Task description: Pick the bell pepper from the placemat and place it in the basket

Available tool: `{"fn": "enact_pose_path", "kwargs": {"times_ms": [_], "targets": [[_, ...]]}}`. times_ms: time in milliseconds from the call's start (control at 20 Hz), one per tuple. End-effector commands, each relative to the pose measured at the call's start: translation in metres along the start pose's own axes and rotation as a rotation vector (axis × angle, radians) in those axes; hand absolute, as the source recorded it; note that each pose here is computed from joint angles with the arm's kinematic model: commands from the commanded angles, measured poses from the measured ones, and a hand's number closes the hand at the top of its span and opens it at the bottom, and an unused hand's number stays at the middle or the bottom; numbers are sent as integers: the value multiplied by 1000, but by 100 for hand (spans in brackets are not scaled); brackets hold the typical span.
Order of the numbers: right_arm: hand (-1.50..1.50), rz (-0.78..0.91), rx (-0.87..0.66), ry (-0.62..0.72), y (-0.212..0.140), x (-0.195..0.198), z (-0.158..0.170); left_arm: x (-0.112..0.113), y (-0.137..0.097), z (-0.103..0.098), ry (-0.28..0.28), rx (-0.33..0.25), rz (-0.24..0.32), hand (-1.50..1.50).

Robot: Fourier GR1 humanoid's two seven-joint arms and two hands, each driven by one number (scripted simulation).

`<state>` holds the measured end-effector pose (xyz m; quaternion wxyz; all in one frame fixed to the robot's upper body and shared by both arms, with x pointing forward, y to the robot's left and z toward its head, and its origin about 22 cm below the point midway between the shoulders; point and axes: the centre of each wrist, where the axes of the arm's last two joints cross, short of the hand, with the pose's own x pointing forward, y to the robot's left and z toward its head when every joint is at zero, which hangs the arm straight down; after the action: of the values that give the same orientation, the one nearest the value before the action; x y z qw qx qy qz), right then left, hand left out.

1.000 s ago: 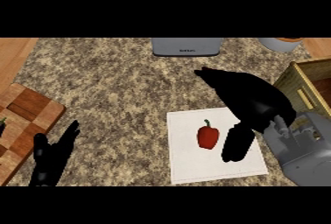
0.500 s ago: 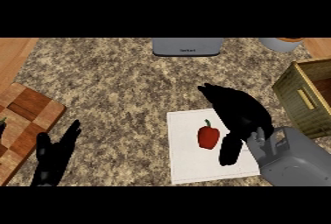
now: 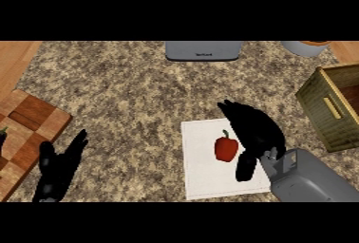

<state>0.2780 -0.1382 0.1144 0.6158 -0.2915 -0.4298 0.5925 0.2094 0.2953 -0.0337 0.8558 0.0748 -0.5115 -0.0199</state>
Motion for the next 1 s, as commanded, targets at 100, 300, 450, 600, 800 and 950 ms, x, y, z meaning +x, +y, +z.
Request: {"fn": "enact_pose_path", "kwargs": {"times_ms": [100,300,450,600,800,950], "targets": [[-150,9,-7,24,12,4,-9,-25,-8,-3,51,-12,8,0],[-150,-11,-18,17,18,5,-17,-22,2,-2,75,5,13,0],[-150,0,-19,13,33,16,-25,-23,-16,9,57,7,-3,0],[-150,11,-14,16,24,20,-23,-22,0,10,63,20,9,0],[-150,33,35,54,47,18,-50,-25,8,-4,63,10,9,0],[-150,61,86,80,34,4,-43,-30,3,15,58,-9,10,0]]}}
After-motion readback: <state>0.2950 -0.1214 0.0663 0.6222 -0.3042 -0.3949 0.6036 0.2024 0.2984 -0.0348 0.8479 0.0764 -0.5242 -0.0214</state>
